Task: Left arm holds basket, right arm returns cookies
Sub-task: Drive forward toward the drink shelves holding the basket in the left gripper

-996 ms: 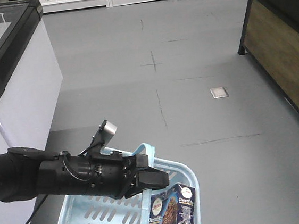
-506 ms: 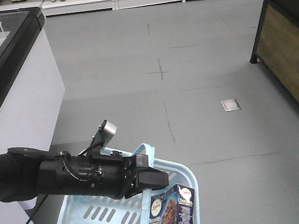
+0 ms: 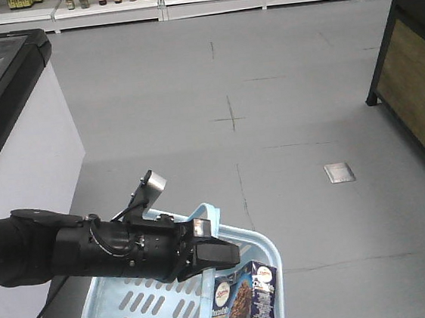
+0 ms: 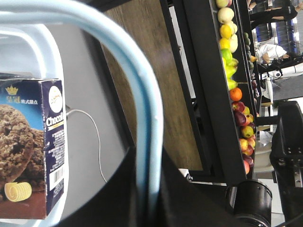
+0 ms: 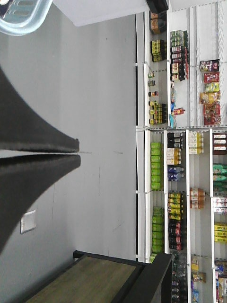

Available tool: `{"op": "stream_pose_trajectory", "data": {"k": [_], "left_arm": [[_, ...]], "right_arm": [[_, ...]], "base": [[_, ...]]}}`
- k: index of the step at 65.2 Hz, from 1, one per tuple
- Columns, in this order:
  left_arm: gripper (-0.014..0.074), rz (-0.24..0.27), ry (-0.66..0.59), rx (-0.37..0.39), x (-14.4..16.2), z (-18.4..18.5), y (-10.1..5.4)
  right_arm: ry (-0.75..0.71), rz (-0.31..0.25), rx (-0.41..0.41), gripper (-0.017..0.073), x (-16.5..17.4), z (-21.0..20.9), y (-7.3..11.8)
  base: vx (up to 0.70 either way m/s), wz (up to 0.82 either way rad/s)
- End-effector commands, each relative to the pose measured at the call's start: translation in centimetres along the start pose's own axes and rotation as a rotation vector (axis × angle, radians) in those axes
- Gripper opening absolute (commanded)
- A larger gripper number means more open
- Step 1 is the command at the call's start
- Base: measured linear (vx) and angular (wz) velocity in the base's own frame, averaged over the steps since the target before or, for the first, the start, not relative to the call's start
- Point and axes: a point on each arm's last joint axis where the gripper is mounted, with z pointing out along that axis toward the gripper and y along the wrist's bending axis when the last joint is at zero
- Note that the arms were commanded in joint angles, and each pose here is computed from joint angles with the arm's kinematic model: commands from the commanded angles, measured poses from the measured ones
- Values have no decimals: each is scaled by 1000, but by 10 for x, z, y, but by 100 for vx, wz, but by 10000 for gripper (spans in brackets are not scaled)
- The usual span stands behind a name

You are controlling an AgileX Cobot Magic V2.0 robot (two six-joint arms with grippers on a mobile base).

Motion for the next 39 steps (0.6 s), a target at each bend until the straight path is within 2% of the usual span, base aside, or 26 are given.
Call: {"op": "stream_pose_trajectory", "data": {"k": [1,39], "left_arm": [[-7,16,-53,136,-7,-10,-30],[-7,16,-53,136,-7,-10,-30]], "right_arm": [[-86,-14,1,-8,-7,-1,0],[-86,-14,1,-8,-7,-1,0]], "base": [[37,-2],[40,2]]}}
